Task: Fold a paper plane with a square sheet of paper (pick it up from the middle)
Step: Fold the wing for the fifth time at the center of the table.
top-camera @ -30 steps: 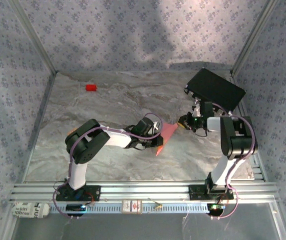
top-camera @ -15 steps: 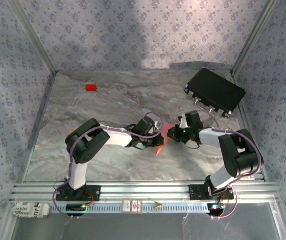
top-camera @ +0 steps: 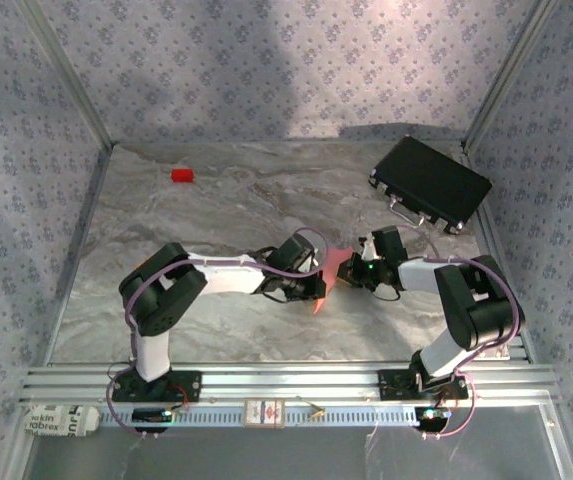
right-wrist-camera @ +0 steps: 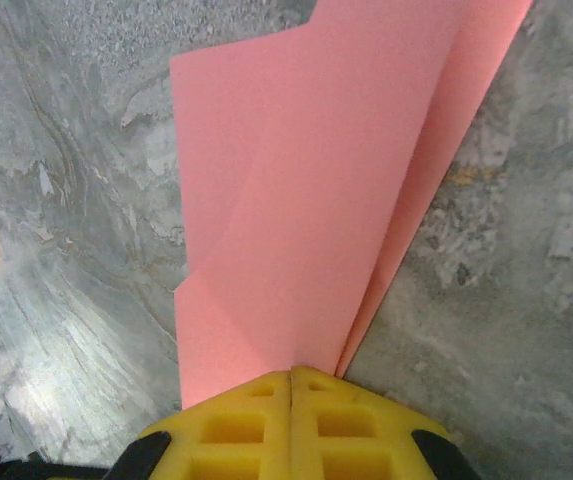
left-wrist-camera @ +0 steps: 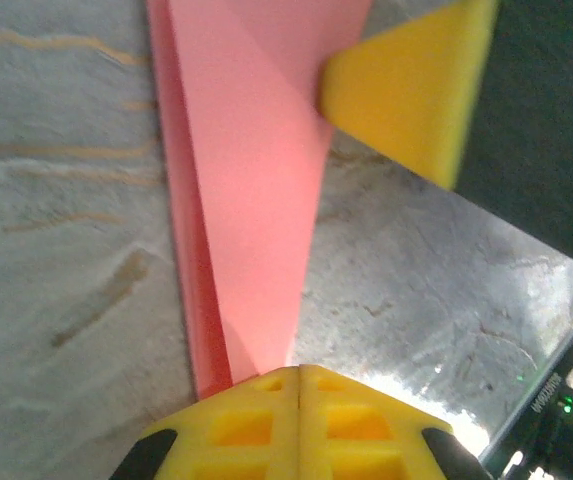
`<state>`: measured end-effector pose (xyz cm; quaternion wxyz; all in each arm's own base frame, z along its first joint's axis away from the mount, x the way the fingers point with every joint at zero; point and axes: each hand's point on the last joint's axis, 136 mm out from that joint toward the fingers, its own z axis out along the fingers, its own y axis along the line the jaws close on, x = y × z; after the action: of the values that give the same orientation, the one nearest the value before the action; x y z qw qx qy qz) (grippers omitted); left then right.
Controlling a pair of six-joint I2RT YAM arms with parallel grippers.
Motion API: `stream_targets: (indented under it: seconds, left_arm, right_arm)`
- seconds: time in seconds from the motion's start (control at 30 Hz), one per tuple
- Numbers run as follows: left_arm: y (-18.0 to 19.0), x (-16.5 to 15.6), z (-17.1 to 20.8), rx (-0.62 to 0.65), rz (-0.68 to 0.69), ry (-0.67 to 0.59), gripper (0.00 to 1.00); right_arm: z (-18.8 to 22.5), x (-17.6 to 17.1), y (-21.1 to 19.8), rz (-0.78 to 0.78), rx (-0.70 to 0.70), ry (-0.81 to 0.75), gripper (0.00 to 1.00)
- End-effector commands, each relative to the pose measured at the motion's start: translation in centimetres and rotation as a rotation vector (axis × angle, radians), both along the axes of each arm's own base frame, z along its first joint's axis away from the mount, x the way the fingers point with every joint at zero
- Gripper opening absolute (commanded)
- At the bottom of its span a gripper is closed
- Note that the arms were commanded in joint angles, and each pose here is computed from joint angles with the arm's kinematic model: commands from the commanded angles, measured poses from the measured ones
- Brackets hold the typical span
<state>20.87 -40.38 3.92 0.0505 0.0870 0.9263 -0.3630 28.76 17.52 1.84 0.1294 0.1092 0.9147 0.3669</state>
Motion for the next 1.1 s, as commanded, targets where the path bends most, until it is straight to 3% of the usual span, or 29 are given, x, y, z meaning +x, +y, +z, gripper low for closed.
stream_targets:
  seconds: [0.0, 0.17, 0.33, 0.57, 0.8, 1.07]
  left_arm:
    - [-1.1, -1.4, 1.6, -0.037, -0.074, 0.008, 0.04]
    - [-1.4, -3.1, 0.2, -0.021, -0.135, 0.048, 0.04]
    - [1.0, -3.9, -3.0, 0.079, -0.092, 0.078, 0.02]
    - [3.3, -5.4, -4.5, 0.068, -0.037, 0.121, 0.02]
    - [3.5, -5.7, -1.2, -0.034, -0.023, 0.078, 0.01]
    - [5.5, -1.6, 0.9, -0.046, 0.077, 0.012, 0.05]
  right_arm:
    - [-2.8, -1.4, -2.0, -0.036, -0.092, 0.074, 0.03]
    - [-2.8, -1.4, -2.1, -0.040, -0.094, 0.078, 0.03]
    - [-2.9, -1.5, -2.3, -0.039, -0.097, 0.084, 0.03]
    - [-3.2, -1.7, -2.6, -0.037, -0.106, 0.091, 0.03]
    - [-2.3, -1.2, -1.7, -0.009, -0.054, 0.066, 0.03]
    - [1.0, -0.6, -0.3, 0.067, 0.003, -0.032, 0.07]
